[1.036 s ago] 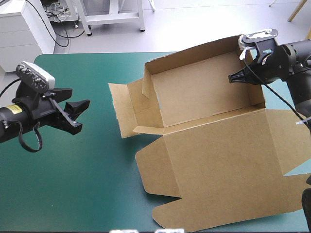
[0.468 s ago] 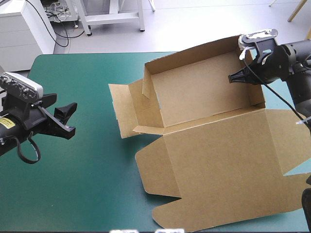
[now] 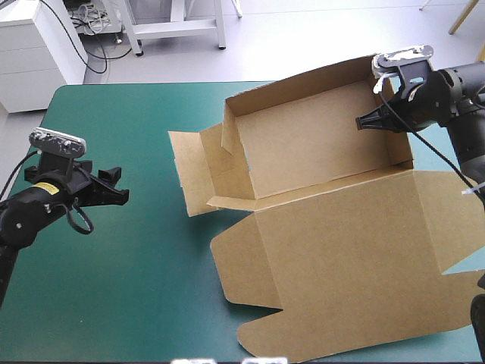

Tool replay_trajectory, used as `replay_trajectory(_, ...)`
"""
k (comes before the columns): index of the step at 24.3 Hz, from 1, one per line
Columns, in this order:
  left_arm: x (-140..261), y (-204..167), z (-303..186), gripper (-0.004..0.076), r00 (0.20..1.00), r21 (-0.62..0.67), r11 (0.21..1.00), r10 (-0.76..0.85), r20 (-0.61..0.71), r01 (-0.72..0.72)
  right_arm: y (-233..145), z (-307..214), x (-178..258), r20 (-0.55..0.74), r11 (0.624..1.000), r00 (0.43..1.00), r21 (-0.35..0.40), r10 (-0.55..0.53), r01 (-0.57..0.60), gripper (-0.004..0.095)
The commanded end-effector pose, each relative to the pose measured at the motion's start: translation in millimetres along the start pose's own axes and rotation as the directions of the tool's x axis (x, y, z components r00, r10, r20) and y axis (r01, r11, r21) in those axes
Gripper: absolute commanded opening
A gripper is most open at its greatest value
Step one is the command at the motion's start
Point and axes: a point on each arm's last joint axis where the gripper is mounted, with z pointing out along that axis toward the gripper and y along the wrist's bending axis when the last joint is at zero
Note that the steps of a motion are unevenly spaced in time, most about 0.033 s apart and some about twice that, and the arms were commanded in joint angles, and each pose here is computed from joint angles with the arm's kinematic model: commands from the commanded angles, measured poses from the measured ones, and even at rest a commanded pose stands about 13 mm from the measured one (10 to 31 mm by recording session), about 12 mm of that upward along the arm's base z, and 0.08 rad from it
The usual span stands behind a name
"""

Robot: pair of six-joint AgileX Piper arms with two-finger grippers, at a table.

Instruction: Fold the box

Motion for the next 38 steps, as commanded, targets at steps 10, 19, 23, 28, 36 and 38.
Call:
replay_trajectory(10, 14.3, 37.7, 123.9, 0.0403, 0.942, 0.085, 0.975, -0.173, -0.286, 0.205, -2.6, -25.4, -7.0, 0.126, 1.0, 0.992, -0.003, 0.02, -0.02, -0.0022)
replay_trajectory(19, 37.7, 33.3, 186.3, 0.0403, 0.886, 0.331, 0.839, -0.326, -0.329, 0.432, -1.8, -25.4, -7.1, 0.126, 1.0, 0.992, -0.013, 0.024, -0.023, -0.0022)
replay_trajectory(23, 43.0, 20.6, 202.0, 0.0403, 0.871, 0.379, 0.799, -0.339, -0.357, 0.466, -0.2, -25.5, -7.2, 0.128, 0.999, 0.991, -0.031, 0.032, -0.028, -0.0022)
replay_trajectory(28, 37.5, 1.6, 206.9, 0.0403, 0.884, 0.456, 0.766, -0.324, -0.336, 0.454, 2.4, -25.6, -7.5, 0.13, 0.998, 0.991, -0.06, 0.035, -0.028, -0.0022)
replay_trajectory(36, 25.0, -8.5, 203.6, 0.0403, 0.896, 0.566, 0.695, -0.353, -0.269, 0.444, 4.8, -34.8, -6.4, 0.152, 0.995, 0.988, -0.091, 0.041, -0.027, -0.0022)
replay_trajectory(38, 21.2, -11.2, 201.0, 0.0403, 0.895, 0.607, 0.659, -0.364, -0.259, 0.444, 4.4, -34.7, -6.3, 0.152, 0.996, 0.988, -0.086, 0.039, -0.026, -0.0022)
